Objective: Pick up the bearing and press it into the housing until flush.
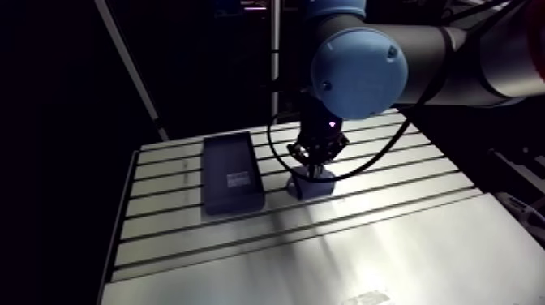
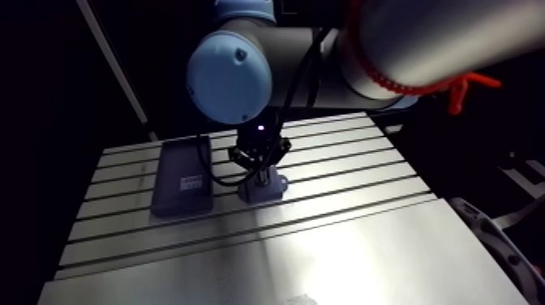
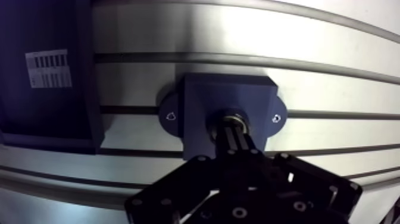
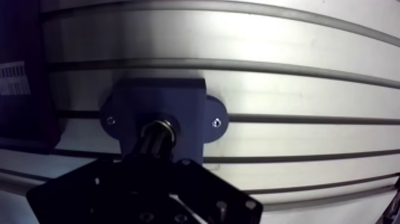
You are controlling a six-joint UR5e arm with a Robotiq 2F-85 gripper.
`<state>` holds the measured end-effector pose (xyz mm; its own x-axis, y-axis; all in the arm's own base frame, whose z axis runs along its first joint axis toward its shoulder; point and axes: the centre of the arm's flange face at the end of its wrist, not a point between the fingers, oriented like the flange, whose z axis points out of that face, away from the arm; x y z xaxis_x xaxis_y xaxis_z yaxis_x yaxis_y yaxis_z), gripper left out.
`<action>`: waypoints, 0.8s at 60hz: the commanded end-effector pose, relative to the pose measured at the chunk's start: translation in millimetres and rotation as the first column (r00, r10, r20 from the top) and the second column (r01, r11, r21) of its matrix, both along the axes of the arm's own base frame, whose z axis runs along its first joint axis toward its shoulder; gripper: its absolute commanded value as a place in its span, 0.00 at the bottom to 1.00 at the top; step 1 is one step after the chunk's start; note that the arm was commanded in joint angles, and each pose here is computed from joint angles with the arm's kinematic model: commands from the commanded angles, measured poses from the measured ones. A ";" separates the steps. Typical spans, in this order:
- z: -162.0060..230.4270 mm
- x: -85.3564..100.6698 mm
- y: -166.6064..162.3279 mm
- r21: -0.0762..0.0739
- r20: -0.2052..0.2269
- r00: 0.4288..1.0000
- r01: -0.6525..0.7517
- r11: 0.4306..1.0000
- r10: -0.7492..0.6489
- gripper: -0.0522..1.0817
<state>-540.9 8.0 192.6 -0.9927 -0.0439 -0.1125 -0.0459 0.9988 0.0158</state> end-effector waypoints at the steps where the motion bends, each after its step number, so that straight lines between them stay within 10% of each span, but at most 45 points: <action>1: -0.1 0.0 0.0 0.000 0.000 1.000 -0.001 1.000 0.001 0.90; 48: 0.1 -0.1 0.2 0.002 -0.001 1.000 -0.001 1.000 0.001 0.90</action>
<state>-540.8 8.1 192.6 -0.9926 -0.0451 -0.1129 -0.0473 0.9987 0.0168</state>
